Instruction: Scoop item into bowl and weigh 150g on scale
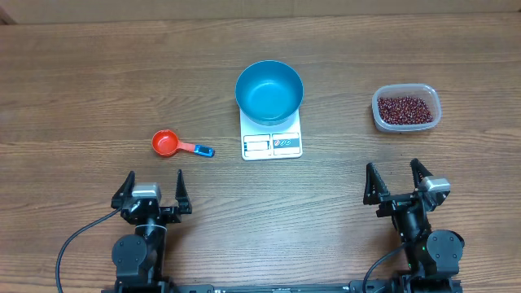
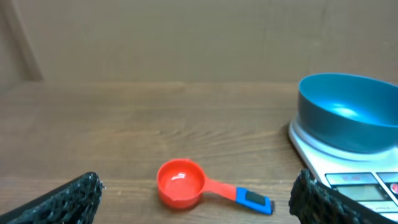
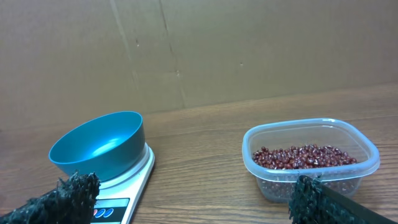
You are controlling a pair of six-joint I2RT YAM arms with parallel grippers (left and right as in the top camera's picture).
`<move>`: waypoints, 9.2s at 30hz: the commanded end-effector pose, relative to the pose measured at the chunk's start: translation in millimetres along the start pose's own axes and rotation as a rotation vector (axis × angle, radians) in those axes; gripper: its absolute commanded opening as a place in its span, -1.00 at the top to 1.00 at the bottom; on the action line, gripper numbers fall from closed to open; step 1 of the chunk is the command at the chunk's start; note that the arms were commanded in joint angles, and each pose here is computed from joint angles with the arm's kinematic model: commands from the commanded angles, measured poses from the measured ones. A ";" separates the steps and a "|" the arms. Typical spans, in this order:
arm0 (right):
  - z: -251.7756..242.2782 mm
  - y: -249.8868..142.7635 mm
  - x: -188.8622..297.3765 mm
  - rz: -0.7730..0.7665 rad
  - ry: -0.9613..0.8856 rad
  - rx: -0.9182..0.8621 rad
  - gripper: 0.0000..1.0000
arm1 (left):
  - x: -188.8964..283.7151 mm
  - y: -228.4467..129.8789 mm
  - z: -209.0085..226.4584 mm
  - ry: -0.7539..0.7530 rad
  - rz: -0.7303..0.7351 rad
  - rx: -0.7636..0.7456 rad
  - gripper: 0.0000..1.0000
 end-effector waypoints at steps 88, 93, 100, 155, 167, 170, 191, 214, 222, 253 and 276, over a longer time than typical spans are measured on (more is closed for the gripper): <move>-2.3 -1.3 -0.2 -0.007 -0.008 0.005 -1.00 | -122.2 -70.4 14.0 0.532 0.921 0.901 -0.34; -2.3 -1.3 -0.2 -0.007 -0.008 0.005 -1.00 | -138.0 -89.3 6.6 0.520 0.931 0.916 -0.17; -2.3 -1.3 -0.2 -0.007 -0.008 0.005 -1.00 | -150.7 -109.8 -0.2 0.512 0.944 0.920 0.20; -2.3 -1.3 -0.2 -0.007 -0.008 0.005 -1.00 | -58.0 15.6 -18.5 0.065 0.934 0.914 0.92; 36.7 -10.7 4.8 0.090 0.238 -0.143 -1.00 | -55.0 17.5 -28.0 0.008 0.960 0.941 0.92; 58.2 -22.9 13.3 0.200 0.375 -0.235 -1.00 | -53.9 20.5 -35.0 -0.040 0.971 0.962 0.92; 88.4 -8.0 31.9 0.341 0.468 -0.492 -1.00 | -38.7 11.9 -40.7 -0.027 1.061 0.996 0.92; 122.4 26.2 10.8 0.729 0.403 -0.576 -1.00 | -32.1 7.6 -41.5 0.016 1.103 1.044 0.92; 120.2 16.4 0.9 0.792 0.404 -0.613 -1.00 | -18.3 0.1 -43.6 0.087 1.182 1.116 0.92; 227.7 -98.6 -31.5 1.112 0.417 -0.696 -0.72 | -5.6 2.8 -87.0 0.379 1.216 1.369 0.92; 240.4 -104.8 -34.1 1.033 0.368 -0.696 -0.25 | -15.4 -12.8 -138.9 0.234 1.355 1.245 0.91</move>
Point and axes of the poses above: each gripper's point midway between its finger pads, its own x axis back along the fingers, its own z axis along the line the jaws close on, y = z × x, the point moved 2 cm from there along x, back along the fingers, and after that the axes turned 14 degrees about -x, right-handed, at the moved point
